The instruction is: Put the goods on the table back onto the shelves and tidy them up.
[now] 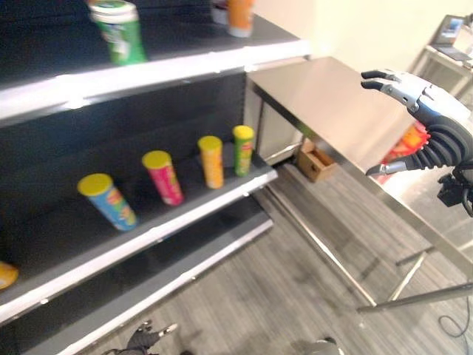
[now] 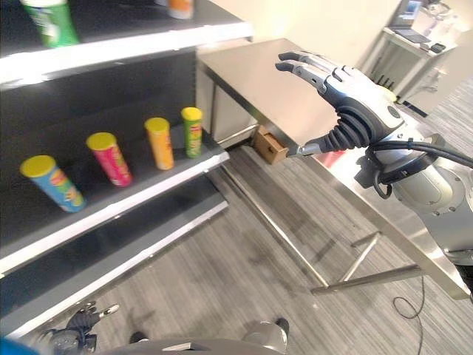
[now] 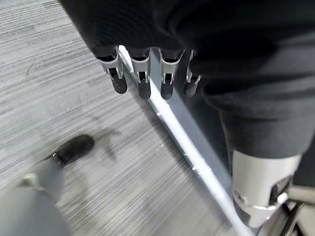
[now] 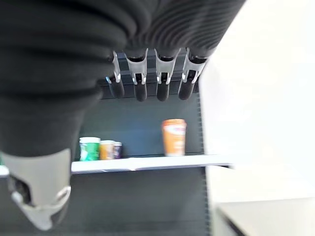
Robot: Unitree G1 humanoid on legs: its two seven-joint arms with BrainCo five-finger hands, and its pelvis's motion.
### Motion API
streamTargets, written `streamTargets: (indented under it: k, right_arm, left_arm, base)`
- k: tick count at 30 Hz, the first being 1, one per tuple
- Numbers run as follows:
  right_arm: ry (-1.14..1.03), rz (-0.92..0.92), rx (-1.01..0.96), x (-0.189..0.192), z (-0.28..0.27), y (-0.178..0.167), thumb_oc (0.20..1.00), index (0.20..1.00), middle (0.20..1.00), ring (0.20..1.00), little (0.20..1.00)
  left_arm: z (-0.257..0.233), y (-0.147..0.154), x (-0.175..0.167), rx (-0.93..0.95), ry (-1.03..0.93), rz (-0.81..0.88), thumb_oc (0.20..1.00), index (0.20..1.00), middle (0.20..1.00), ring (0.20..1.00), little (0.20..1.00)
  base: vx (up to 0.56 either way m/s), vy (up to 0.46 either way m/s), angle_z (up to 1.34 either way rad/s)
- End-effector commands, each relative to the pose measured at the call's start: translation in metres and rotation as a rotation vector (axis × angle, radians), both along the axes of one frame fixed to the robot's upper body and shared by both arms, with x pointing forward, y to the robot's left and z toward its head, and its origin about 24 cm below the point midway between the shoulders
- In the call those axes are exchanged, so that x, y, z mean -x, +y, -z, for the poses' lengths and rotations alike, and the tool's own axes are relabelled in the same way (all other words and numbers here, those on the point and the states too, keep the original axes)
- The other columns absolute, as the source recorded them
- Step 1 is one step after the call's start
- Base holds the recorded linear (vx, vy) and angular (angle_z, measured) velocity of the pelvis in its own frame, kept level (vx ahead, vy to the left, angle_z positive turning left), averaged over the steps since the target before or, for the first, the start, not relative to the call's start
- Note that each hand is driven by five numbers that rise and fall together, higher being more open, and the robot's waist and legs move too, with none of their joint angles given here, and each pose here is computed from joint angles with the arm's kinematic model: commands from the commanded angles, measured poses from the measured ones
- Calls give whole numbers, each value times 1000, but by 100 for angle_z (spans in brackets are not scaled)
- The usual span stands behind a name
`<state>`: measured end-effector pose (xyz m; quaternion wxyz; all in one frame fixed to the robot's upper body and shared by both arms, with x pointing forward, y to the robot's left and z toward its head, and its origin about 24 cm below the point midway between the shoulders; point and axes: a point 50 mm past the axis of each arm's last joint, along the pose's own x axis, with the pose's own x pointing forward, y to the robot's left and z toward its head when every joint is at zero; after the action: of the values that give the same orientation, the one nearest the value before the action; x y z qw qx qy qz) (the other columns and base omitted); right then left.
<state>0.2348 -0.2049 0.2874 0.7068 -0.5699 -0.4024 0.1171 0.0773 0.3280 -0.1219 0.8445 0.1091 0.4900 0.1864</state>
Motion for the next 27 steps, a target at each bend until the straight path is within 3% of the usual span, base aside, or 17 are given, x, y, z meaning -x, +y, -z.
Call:
streamTargets:
  k: [1,9,16,27]
  right_arm:
    - [-47,-23,-42,-1,-12,1,1000,1000,1000,1000,1000]
    - [-107,-40,-41,6,-24,-1,1000,1000,1000,1000,1000]
    - [-56,-29,-73,1,-18,-5,1000,1000,1000,1000,1000]
    - [-57,42,-156,-10,-9,-20,1000,1000,1000,1000,1000]
  left_arm:
    - [-8,-7,-39,23,-146,-3,1000,1000,1000,1000,1000]
    - [-7,-41,-67,117,-249,44,1000,1000,1000,1000,1000]
    - [-11,-43,-72,130,-275,63,1000,1000,1000,1000,1000]
    - [-6,-49,-66,140,-247,106,1000,1000,1000,1000,1000]
  base:
    - [132,-517,-111]
    - [85,-288,-23]
    - [31,-230,-21]
    - [119,39,-45]
